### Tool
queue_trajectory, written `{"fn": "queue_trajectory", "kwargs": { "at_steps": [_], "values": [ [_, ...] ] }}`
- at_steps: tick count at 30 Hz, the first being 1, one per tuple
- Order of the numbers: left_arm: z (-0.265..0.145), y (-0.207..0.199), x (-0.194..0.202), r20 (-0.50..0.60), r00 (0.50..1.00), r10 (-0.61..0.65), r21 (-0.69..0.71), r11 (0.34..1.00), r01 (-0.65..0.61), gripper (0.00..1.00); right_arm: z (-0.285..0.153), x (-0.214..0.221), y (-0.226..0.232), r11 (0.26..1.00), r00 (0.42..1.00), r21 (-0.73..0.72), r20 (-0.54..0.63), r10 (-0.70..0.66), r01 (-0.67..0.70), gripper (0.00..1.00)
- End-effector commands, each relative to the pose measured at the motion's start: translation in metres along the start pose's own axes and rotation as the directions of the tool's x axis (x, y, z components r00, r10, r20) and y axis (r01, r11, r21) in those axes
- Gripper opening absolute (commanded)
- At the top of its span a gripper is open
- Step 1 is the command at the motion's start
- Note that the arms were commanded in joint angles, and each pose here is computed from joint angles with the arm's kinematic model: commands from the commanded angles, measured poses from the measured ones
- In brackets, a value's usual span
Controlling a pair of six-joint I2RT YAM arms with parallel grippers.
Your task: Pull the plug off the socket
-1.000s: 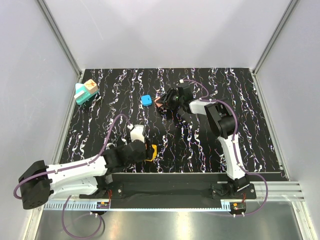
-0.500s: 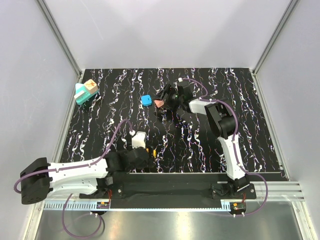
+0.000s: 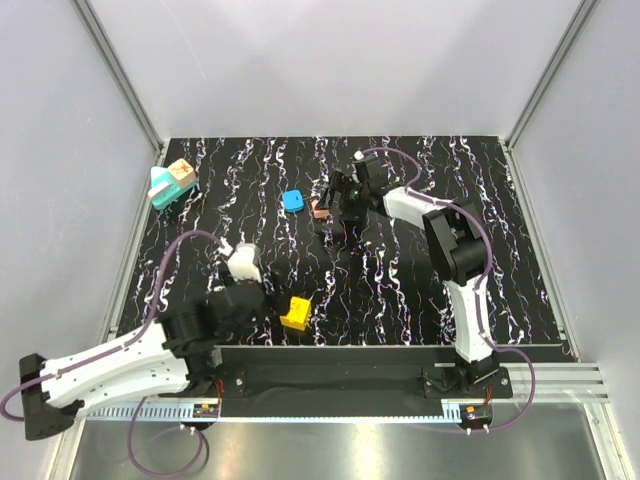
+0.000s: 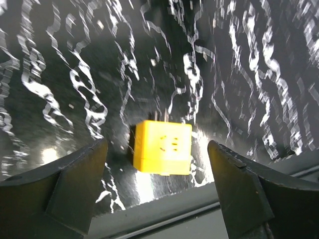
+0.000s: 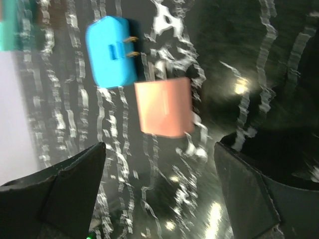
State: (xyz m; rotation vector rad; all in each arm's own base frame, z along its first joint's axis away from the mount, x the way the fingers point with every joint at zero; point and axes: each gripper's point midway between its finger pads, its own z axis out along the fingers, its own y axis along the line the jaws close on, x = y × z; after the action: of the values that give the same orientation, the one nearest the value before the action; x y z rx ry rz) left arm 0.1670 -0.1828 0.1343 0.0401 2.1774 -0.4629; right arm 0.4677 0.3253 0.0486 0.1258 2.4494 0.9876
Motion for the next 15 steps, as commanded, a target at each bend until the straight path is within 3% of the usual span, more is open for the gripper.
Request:
{"fn": "queue_trajectory", "kwargs": {
  "at_steps": [1,8,12,15],
  "values": [
    [-0.019,0.012,-0.036,0.088,0.996,-0.003,-0.011,1.0,0.004,0.88,-0.038,-0.012,0.006,0.987,0.99,0.092,0.045,-0.135,0.13,0.96],
    [-0.025,0.035,-0.088,0.165,0.986,0.021,-0.011,1.0,-0.019,0.96,-0.099,0.0,0.013,0.977,0.978,0.121,0.093,-0.189,0.177,0.97],
    [-0.007,0.03,-0.095,0.102,0.994,0.029,0.035,0.999,-0.033,0.96,-0.11,0.014,0.01,0.986,0.986,0.11,0.089,-0.139,0.129,1.0],
    [0.001,0.028,-0.109,0.13,0.992,0.006,0.047,0.999,-0.012,0.97,-0.111,0.023,0.006,0.986,0.987,0.105,0.077,-0.138,0.13,0.99]
  ]
}}
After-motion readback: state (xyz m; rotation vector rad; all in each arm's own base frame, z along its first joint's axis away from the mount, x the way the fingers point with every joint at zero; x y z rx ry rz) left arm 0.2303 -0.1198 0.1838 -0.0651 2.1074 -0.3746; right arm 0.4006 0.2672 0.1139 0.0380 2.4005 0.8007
